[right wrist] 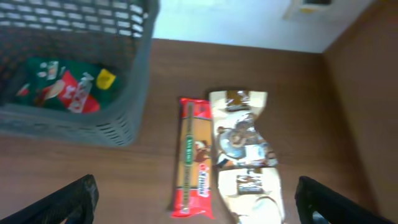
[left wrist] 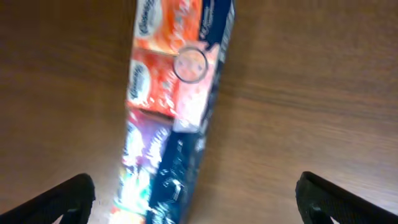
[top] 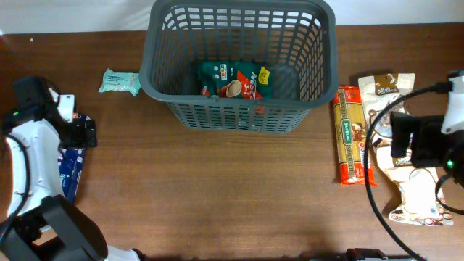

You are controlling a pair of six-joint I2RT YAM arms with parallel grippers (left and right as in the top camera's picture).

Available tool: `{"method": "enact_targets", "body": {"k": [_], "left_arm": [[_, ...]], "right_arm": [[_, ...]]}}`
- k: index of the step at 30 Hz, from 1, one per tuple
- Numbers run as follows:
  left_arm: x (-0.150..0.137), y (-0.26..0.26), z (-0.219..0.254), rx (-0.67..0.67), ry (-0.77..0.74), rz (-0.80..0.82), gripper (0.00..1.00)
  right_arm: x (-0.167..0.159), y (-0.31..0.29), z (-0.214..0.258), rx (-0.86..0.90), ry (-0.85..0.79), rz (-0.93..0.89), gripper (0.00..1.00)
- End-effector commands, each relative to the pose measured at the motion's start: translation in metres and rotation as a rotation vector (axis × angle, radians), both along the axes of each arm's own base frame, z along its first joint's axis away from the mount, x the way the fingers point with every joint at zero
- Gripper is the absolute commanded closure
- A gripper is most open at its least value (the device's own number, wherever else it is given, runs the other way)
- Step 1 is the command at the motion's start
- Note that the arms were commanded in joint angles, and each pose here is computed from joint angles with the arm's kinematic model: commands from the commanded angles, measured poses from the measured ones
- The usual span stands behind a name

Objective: Pack container
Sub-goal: 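Move the left gripper to the Kleenex tissue pack and grasp it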

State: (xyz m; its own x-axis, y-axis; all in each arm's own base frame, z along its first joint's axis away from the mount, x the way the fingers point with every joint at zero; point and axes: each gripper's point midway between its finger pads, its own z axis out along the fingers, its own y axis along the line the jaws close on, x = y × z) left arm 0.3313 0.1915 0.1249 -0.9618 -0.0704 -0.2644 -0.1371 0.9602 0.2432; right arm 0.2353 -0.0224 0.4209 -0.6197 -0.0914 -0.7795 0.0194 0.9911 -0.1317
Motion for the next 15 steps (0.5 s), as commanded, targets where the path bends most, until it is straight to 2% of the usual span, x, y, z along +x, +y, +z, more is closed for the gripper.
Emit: {"method": "enact_targets", "body": {"k": [1,9,15], "left_arm": [[0.001,0.005,-0.004,-0.034,-0.011,-0.134,0.0],[-0.01,0.036,-0.005,-0.051,-0.067,-0.069,0.0],[-0.011,0.04,-0.026,-0.092,-0.065,-0.065,0.0]], "right_arm": [[0.011,-0.02,-0.005,-0.07,0.032,-0.092,0.01],[0.04,-0.034,0.011,-0.115,-0.051,-0.156,0.01],[0.053,-0.035,0.03,-0.112,-0.147,-0.162,0.01]]}}
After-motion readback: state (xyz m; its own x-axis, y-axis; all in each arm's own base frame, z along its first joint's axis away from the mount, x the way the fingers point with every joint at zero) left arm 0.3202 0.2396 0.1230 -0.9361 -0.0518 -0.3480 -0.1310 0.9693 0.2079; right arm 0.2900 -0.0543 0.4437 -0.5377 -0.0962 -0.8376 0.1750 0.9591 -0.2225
